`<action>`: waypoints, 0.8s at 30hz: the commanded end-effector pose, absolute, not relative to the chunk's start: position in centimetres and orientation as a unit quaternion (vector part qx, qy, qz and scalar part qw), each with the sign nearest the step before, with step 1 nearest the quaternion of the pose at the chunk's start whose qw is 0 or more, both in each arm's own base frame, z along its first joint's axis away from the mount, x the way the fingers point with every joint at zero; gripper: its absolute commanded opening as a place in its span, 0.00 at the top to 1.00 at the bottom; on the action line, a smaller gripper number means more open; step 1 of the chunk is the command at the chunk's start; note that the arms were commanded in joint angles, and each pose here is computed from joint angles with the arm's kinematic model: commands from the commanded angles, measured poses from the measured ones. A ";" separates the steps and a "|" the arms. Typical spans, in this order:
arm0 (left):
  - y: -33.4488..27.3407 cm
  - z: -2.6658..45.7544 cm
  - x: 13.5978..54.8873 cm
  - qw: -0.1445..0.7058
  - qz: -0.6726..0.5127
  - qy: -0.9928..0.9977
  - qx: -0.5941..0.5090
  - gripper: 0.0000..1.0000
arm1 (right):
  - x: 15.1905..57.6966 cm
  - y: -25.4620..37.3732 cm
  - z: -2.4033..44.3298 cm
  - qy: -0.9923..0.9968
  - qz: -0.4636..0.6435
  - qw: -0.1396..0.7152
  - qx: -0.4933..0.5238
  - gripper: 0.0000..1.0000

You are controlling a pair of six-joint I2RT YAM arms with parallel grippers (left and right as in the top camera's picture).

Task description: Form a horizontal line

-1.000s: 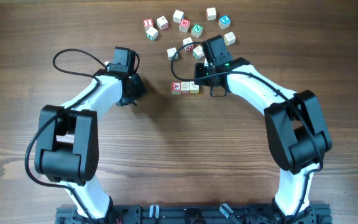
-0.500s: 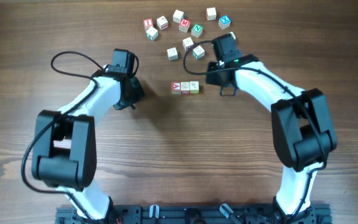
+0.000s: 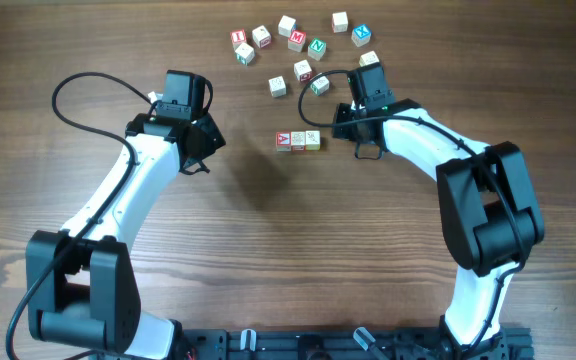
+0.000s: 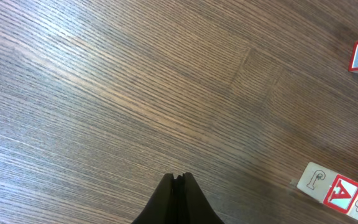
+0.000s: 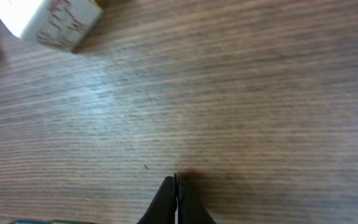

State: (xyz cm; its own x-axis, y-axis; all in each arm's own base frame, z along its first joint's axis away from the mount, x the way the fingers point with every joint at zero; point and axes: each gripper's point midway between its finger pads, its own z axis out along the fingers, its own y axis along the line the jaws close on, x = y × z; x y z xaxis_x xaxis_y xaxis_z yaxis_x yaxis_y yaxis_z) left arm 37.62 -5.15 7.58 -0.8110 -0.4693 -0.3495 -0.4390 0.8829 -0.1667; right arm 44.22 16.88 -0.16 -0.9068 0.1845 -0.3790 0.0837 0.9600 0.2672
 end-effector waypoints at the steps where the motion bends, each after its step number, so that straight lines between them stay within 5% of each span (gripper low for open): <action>1: -4.7 8.3 37.6 0.204 -0.035 0.947 -0.247 0.96 | 42.0 17.4 -2.3 0.975 0.140 0.161 0.066 0.95; 24: -3.0 8.1 36.9 0.204 0.015 0.945 -0.254 0.96 | 37.4 17.5 -6.5 0.960 0.184 0.111 0.181 0.96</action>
State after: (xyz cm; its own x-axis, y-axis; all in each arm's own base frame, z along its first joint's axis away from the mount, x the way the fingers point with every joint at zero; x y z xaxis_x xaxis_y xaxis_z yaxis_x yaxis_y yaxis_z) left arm 36.69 -3.54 7.32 -0.8095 -0.4630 -0.3610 -0.4695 0.8797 -0.0755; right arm 42.46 18.34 -0.57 -0.8725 0.3830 -0.3035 0.2139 0.8577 0.4675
